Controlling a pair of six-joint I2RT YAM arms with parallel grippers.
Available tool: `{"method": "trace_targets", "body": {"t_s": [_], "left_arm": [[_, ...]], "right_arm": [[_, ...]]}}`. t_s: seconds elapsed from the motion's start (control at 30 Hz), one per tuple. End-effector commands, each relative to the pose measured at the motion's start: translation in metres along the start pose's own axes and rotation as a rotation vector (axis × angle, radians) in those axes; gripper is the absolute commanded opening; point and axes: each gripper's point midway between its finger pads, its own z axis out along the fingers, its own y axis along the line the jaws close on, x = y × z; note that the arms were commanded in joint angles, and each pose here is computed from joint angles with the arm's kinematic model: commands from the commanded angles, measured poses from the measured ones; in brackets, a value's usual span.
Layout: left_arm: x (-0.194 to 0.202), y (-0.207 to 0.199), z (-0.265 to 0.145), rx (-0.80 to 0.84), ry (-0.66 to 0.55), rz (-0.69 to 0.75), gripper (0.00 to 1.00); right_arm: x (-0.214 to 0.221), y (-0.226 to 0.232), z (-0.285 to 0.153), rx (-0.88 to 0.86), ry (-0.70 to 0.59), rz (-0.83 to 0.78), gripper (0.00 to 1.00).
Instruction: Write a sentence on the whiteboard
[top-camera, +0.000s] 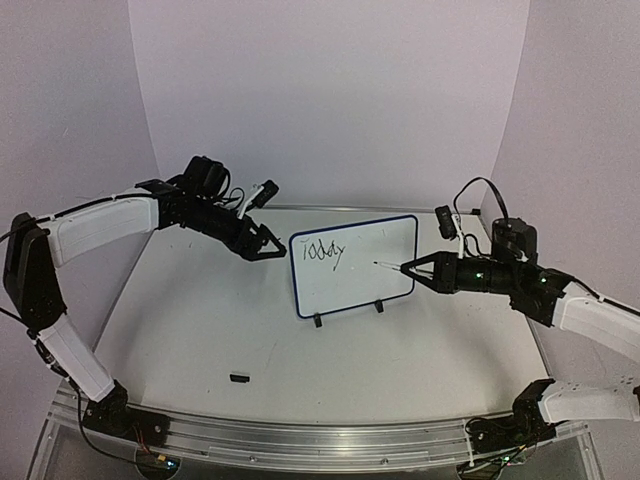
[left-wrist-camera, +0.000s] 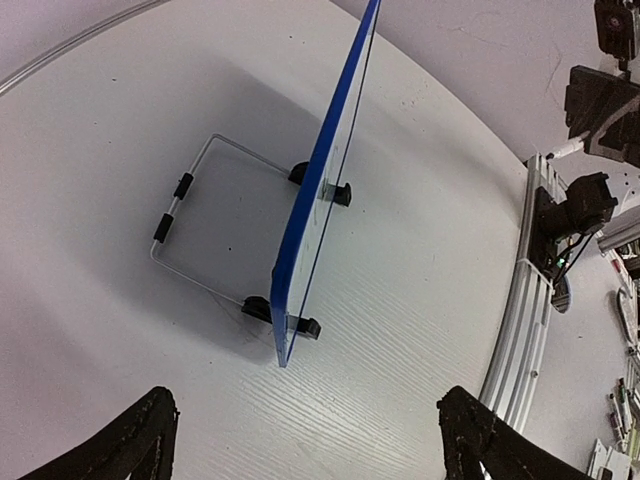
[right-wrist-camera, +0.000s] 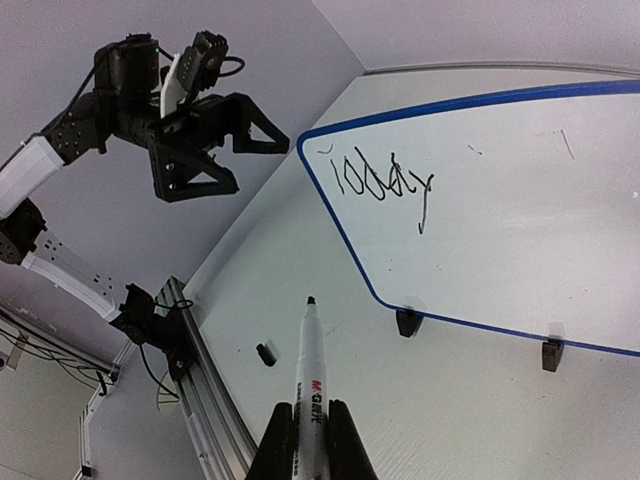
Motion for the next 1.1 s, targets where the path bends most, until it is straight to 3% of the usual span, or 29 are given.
{"method": "trace_targets", "body": {"t_s": [0.0, 0.33, 0.7, 1.07], "left_arm": [[-0.007, -0.001, 0.013, 0.026, -0.028, 0.065, 0.91], [0.007, 0.002, 0.045, 0.024, 0.053, 0.08, 0.86], [0.006, 0.006, 0.061, 0.024, 0.06, 0.082, 0.48], [0.009, 0.018, 0.066, -0.032, 0.068, 0.079, 0.33]], "right_arm": [[-0.021, -0.002, -0.002, 0.011, -0.129, -0.022, 0.0], [-0.03, -0.028, 0.025, 0.086, -0.134, 0.002, 0.0], [-0.049, -0.043, 0.052, 0.118, -0.177, 0.001, 0.0], [-0.057, -0.047, 0.072, 0.115, -0.171, 0.003, 0.0]]}}
